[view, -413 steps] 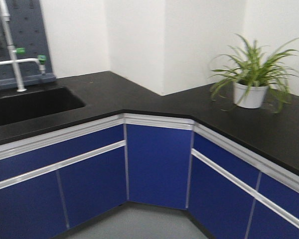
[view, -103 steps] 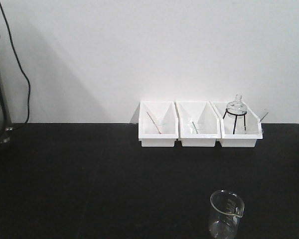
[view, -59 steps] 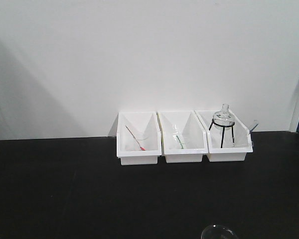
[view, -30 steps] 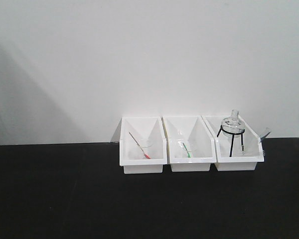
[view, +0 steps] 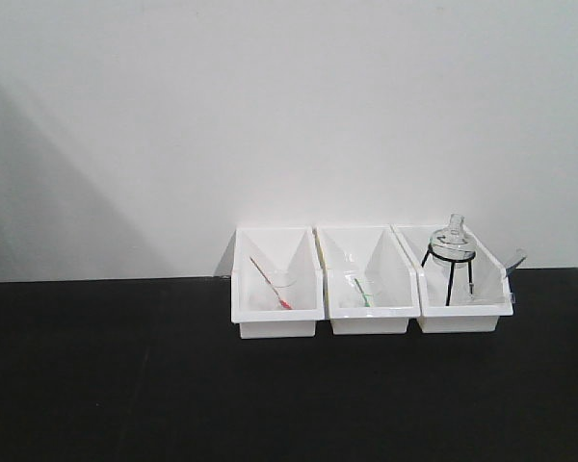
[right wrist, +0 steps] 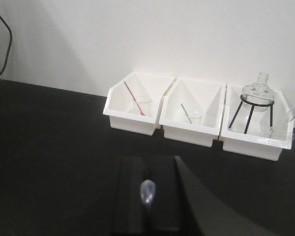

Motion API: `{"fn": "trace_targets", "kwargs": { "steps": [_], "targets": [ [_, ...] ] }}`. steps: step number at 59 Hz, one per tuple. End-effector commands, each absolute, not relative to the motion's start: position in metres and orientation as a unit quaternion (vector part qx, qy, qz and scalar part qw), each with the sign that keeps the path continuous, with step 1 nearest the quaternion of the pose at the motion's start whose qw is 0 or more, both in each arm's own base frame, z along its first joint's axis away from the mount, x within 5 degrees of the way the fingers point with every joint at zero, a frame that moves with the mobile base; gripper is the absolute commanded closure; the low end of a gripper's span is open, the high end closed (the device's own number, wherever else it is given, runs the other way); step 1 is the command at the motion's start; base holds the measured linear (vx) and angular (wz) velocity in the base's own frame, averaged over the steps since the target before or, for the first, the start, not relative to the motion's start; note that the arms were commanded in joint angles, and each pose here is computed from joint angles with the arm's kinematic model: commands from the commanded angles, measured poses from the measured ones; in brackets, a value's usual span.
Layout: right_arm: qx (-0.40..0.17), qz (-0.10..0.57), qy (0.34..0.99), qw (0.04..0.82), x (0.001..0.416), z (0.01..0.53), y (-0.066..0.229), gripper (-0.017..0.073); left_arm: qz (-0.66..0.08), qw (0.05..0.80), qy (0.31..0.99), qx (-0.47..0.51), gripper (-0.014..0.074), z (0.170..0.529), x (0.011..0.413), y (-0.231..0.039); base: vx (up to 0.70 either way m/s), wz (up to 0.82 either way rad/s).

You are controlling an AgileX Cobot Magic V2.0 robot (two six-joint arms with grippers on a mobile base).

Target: Grab transparent chemical and place on left bench

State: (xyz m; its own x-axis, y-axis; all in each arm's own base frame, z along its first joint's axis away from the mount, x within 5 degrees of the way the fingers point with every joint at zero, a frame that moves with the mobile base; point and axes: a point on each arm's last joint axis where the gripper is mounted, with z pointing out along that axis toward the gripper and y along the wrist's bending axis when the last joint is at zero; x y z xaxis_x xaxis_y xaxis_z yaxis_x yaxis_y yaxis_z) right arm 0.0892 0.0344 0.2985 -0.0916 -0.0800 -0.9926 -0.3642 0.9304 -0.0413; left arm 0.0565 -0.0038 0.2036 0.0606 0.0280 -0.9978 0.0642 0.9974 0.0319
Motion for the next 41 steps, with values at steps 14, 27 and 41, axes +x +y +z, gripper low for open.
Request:
{"fn": "trace_targets", "kwargs": {
  "steps": [14, 27, 41],
  "targets": [
    [-0.118, 0.140, 0.699, 0.691, 0.124, 0.312, 0.048, 0.0562, -0.016, 0.755, 0.655, 0.029, 0.0597, 0.206, 0.055, -0.004, 0.00, 0.00],
    [-0.115, 0.137, 0.729, 0.660, 0.169, 0.287, 0.064, 0.0562, -0.016, 0.755, 0.655, 0.029, 0.0597, 0.206, 0.055, -0.004, 0.00, 0.00],
    [-0.119, 0.130, 0.753, 0.634, 0.201, 0.257, 0.076, 0.0549, -0.016, 0.755, 0.655, 0.029, 0.0597, 0.206, 0.055, -0.004, 0.00, 0.00]
  ]
}}
